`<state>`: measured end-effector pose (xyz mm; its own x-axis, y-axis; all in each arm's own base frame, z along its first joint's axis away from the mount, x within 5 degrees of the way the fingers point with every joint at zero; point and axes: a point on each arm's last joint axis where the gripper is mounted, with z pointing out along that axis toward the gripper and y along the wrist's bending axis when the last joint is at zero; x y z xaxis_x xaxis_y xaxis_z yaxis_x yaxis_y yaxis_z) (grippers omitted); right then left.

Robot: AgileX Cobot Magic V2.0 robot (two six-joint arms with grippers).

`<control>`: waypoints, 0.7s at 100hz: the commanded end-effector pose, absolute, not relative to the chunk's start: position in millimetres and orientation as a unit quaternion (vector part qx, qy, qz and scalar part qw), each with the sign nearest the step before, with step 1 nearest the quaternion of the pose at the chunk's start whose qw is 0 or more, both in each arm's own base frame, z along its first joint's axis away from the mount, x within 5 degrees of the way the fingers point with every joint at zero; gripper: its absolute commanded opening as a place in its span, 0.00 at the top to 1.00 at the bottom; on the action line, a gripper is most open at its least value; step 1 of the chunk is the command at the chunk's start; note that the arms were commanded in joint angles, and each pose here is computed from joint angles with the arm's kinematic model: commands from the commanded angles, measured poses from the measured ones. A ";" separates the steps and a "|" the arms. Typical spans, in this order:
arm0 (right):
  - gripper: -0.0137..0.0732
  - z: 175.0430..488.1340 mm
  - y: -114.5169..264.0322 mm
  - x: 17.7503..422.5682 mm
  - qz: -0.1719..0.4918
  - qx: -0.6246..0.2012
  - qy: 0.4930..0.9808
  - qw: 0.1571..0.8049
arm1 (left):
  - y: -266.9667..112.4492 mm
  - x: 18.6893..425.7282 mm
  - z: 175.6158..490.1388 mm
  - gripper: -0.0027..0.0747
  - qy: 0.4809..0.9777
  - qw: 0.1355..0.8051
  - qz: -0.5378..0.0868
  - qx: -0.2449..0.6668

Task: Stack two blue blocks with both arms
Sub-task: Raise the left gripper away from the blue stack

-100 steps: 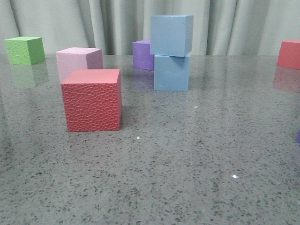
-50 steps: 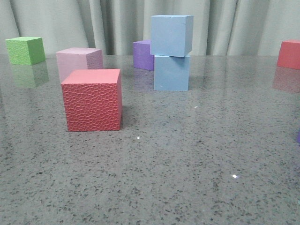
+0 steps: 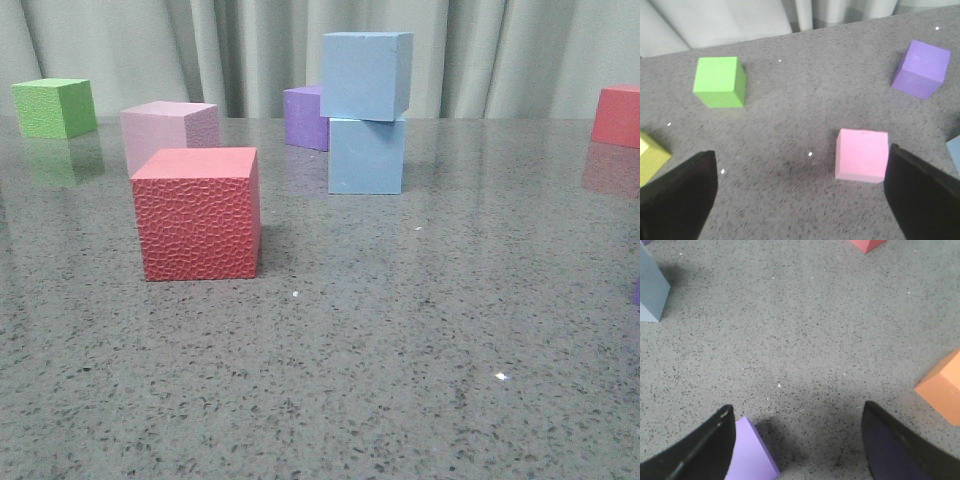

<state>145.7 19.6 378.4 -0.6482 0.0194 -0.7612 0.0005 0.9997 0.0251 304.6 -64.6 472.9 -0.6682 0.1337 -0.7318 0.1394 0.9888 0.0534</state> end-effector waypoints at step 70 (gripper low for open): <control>0.23 390.8 18.4 146.3 0.011 0.002 0.889 0.458 | -26.2 154.5 392.2 0.14 0.883 0.468 -0.036 0.021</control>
<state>145.7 19.6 378.4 -0.6482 0.0194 -0.7612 0.0005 0.9997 0.0251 164.2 -30.0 388.8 -0.6395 0.0499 -0.7671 0.0940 0.9955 -0.0136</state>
